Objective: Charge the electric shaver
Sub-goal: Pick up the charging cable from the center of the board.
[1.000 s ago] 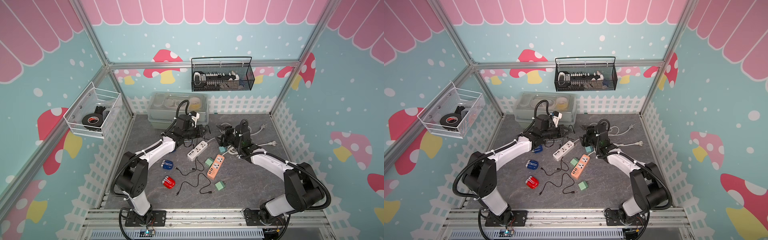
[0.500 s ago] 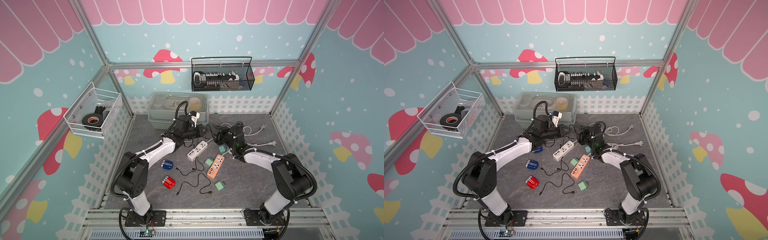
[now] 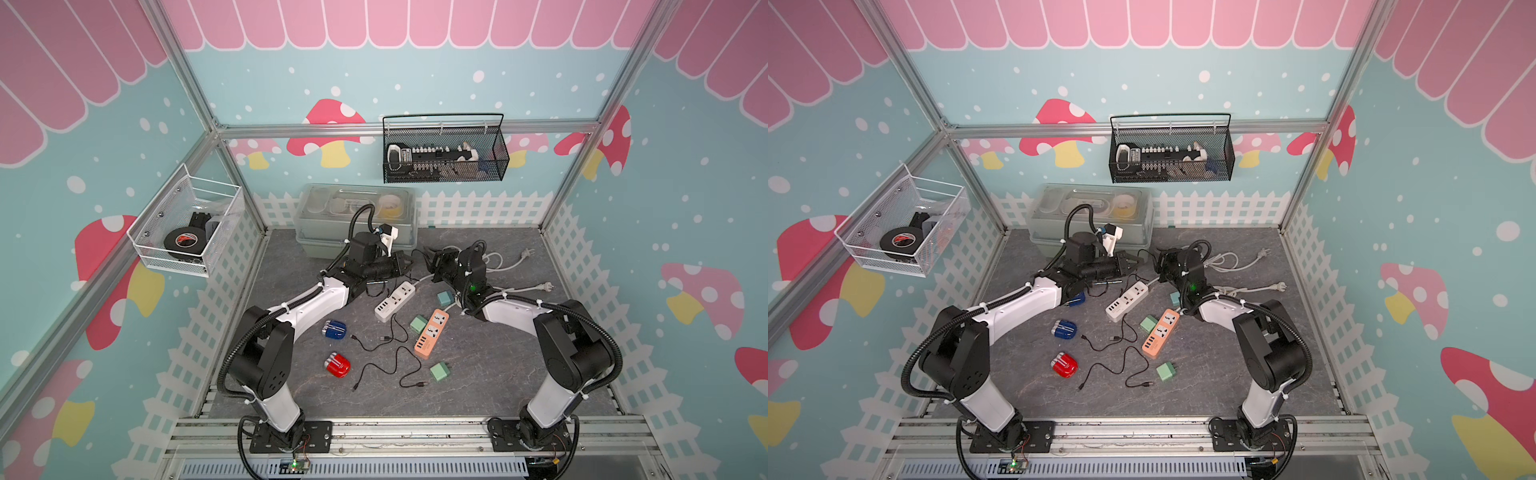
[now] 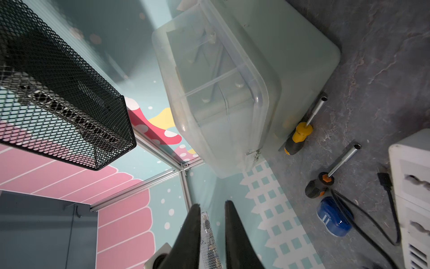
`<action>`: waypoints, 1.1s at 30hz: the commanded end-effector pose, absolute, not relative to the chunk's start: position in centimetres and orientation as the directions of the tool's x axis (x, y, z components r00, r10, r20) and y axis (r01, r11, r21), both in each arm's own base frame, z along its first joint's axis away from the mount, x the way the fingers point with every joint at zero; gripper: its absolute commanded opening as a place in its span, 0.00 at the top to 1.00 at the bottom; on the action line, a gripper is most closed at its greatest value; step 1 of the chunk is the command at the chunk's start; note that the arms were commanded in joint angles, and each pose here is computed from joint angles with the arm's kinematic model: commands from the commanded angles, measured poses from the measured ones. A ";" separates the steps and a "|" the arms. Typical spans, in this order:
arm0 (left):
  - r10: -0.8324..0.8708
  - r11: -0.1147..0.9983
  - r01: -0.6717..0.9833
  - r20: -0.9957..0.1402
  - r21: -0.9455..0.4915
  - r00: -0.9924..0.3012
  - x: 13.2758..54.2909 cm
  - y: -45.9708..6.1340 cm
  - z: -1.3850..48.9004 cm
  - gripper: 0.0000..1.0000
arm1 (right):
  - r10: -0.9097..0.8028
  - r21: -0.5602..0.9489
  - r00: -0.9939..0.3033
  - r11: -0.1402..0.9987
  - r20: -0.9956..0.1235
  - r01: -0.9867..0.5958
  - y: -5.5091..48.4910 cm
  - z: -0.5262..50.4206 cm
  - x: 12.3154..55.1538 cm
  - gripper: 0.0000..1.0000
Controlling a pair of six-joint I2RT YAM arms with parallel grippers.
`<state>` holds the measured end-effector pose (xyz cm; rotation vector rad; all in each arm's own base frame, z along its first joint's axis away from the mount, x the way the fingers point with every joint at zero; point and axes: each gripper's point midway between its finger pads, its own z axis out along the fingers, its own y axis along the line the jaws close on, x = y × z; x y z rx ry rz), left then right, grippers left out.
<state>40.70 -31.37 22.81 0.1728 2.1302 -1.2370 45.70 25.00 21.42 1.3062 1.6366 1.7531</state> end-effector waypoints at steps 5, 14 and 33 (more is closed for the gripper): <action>-0.227 0.537 0.439 -0.625 -0.720 -0.747 40.6 -30.3 24.7 1.00 | 0.648 0.720 -0.326 -0.556 0.688 0.416 23.9 22.4 45.2 0.76; -0.226 0.535 0.431 -0.614 -0.727 -0.756 40.4 -30.2 24.4 1.00 | 0.662 0.747 -0.353 -0.541 0.661 0.387 23.8 23.6 45.5 1.00; -0.531 0.144 -0.149 0.050 -0.978 -0.846 37.7 -33.5 32.0 0.43 | 0.702 0.842 -0.465 -0.472 0.539 0.264 24.4 28.2 47.4 1.00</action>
